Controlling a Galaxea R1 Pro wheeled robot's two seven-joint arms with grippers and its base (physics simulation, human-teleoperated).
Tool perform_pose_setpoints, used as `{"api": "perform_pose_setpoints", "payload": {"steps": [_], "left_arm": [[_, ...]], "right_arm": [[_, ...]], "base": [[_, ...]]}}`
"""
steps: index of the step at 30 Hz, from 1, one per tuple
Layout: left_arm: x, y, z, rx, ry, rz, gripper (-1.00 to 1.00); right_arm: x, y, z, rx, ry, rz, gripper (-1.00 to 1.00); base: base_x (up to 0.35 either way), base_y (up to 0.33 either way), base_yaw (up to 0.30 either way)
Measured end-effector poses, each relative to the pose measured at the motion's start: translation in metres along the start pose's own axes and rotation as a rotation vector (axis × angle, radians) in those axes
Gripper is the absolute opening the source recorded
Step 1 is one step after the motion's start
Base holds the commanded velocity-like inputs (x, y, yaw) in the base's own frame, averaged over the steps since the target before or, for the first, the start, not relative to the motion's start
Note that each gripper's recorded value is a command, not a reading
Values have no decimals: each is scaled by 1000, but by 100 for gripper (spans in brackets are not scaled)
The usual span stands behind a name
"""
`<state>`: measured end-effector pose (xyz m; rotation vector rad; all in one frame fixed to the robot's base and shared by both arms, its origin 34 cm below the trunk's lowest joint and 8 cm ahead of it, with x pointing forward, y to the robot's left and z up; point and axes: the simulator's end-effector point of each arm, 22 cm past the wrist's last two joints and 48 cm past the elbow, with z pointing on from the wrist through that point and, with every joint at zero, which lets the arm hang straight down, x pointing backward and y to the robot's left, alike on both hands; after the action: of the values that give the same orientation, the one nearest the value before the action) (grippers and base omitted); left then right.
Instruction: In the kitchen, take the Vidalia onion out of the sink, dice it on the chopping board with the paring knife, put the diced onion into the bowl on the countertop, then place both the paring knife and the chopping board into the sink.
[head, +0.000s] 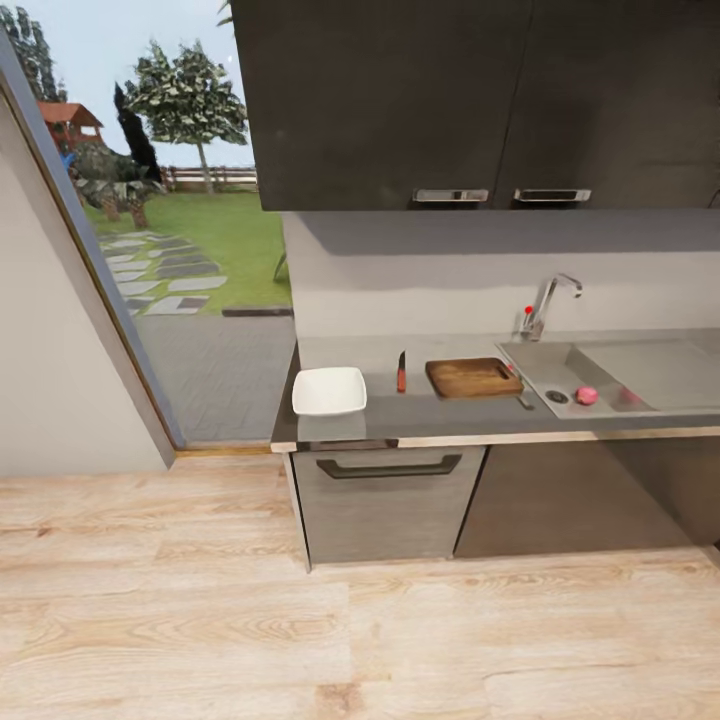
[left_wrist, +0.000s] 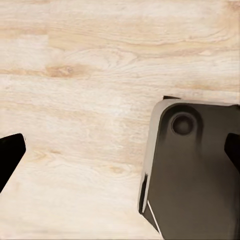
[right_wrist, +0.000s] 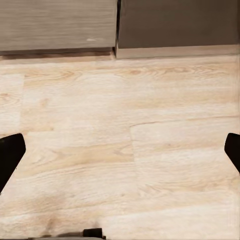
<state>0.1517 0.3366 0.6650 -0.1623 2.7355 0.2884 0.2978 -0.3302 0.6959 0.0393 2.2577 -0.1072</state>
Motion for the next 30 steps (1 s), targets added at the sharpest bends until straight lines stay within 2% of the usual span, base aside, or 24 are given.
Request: {"api": "perform_pose_setpoints", "payload": {"steps": [3,5,8,11,14,19,25,29,30], "left_arm": [[-21,-12,20,-3,54,-5,100],[-37,-25,27,6,55,-16,100],[-77,-51,34,28,8,-36,100],[-116,-63,38,23,-36,-46,100],[-149,-78,39,27,-41,-46,100],[-201,-87,40,34,-45,-34,100],[-283,-89,23,44,-120,-47,100],[-349,-101,-11,79,-225,-37,100],[-369,-110,-24,101,-269,-26,100]], "right_arm": [[-20,-7,12,38,-48,6,100],[-33,-14,21,75,-73,12,100],[-58,-23,40,127,-89,21,100],[-84,-24,60,135,-91,27,100],[-111,-28,77,134,-87,23,100],[-153,-31,91,129,-109,17,100],[-214,-31,100,137,-176,20,100],[-275,-29,98,150,-255,23,100],[-295,-27,96,148,-285,23,100]], "base": [[0,0,0],[0,0,0],[0,0,0],[0,0,0],[0,0,0],[0,0,0],[0,0,0],[0,0,0],[0,0,0]]}}
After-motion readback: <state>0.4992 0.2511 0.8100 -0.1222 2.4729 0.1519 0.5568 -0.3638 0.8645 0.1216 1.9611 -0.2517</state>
